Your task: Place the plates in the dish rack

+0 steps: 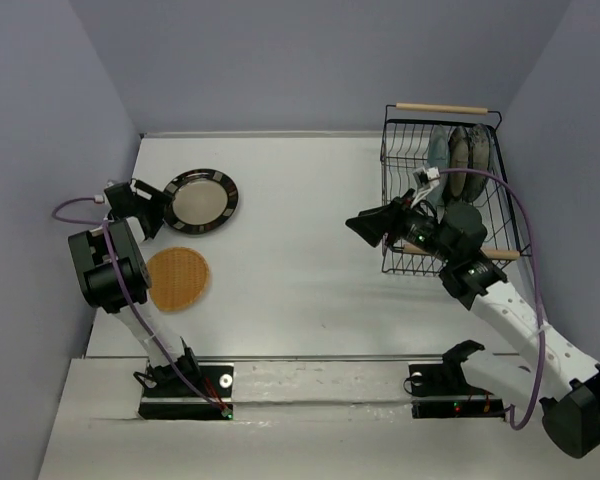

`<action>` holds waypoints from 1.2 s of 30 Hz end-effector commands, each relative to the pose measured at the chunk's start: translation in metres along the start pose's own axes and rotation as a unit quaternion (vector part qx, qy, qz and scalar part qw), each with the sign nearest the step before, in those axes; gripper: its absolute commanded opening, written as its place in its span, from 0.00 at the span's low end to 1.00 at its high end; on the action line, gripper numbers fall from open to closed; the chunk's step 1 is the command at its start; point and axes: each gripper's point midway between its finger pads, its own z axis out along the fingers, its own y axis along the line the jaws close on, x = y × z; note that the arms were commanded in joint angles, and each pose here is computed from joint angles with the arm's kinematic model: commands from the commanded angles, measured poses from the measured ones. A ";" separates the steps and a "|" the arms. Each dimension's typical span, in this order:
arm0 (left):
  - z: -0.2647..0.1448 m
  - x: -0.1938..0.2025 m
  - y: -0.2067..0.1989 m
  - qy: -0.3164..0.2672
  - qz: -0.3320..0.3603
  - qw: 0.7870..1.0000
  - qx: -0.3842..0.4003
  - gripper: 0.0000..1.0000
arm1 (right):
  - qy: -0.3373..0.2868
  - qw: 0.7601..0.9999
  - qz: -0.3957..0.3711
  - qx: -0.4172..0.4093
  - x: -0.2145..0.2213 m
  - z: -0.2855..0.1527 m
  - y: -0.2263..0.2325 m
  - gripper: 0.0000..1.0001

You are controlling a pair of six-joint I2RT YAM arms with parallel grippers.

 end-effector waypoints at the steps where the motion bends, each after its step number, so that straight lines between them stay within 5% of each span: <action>1: 0.017 -0.005 -0.019 0.012 0.007 0.999 0.051 0.87 | -0.016 0.999 -0.016 -0.022 -0.012 0.006 0.011 0.67; 9: 0.036 0.002 -0.018 0.032 0.016 0.997 0.066 0.60 | -0.011 1.000 -0.004 -0.016 -0.011 0.022 0.006 0.67; 15: 0.034 0.003 -0.033 0.045 0.015 0.994 0.098 0.08 | -0.010 1.000 -0.001 -0.011 -0.014 0.028 0.005 0.66; 24: -0.027 -0.024 -0.102 -0.004 0.010 0.978 0.209 0.06 | -0.016 1.000 -0.001 0.011 -0.023 0.027 0.003 0.67; 29: -0.068 -0.007 -0.131 -0.003 -0.014 0.965 0.262 0.06 | 0.012 1.000 0.002 0.022 -0.021 0.044 -0.003 0.69; 36: -0.164 0.014 -0.204 -0.013 0.011 0.921 0.390 0.06 | 0.050 0.998 0.011 0.040 -0.017 0.081 -0.007 0.83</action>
